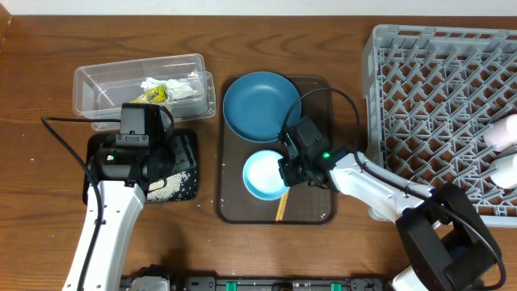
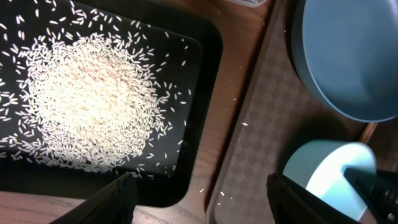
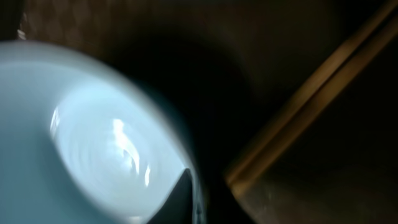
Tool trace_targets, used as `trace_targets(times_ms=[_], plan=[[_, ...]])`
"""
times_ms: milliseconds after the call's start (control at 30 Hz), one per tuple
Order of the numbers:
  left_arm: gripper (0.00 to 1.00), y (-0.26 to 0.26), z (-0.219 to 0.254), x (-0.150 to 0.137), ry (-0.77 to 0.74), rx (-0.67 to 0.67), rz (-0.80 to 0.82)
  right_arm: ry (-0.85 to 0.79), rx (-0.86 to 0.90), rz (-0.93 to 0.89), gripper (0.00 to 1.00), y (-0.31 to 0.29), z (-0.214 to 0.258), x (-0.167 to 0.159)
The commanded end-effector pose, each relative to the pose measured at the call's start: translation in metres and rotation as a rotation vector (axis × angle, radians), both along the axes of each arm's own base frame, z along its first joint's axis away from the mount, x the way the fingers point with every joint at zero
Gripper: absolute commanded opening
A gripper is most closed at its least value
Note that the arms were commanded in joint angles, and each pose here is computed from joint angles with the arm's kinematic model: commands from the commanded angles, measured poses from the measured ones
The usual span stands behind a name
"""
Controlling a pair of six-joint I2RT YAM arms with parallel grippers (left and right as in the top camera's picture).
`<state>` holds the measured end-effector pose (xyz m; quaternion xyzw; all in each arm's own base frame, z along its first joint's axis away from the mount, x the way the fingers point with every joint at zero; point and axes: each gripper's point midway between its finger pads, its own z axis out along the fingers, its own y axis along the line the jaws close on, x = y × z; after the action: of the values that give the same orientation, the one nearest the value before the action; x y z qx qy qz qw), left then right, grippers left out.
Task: Sort waste into correct bins and load items into the dishwasher rack
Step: 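Grasp the white bowl with the right gripper from the left gripper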
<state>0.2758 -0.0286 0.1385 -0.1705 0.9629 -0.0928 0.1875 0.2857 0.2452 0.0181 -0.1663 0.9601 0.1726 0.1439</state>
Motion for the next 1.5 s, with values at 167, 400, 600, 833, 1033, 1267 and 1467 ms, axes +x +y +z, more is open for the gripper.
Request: trace_targets(times_ms=[167, 400, 600, 833, 1033, 1267, 1467], plan=[[0.70, 0.003, 0.001, 0.000, -0.003, 0.011, 0.009, -0.187, -0.024, -0.119, 0.01, -0.026, 0.058, 0.046], [0.70, 0.003, 0.002, 0.001, -0.004, 0.011, 0.009, -0.525, -0.237, -0.386, 0.01, -0.134, 0.154, 0.103], [0.70, 0.003, 0.002, 0.001, -0.004, 0.011, 0.009, -0.768, -0.496, -0.671, 0.01, -0.258, 0.219, 0.131], [0.70, 0.003, 0.002, 0.001, -0.005, 0.011, 0.009, -0.952, -0.743, -0.803, 0.01, -0.375, 0.268, 0.148], [0.70, 0.003, 0.002, 0.002, -0.012, 0.010, 0.009, -0.933, -0.988, -0.773, 0.01, -0.445, 0.259, 0.154], [0.70, 0.003, 0.002, 0.002, -0.012, 0.010, 0.009, -0.852, -1.317, -0.696, 0.01, -0.516, 0.238, 0.155], [0.70, 0.003, 0.002, 0.003, -0.012, 0.010, 0.009, -0.780, -1.411, -0.808, 0.01, -0.572, 0.230, 0.147]])
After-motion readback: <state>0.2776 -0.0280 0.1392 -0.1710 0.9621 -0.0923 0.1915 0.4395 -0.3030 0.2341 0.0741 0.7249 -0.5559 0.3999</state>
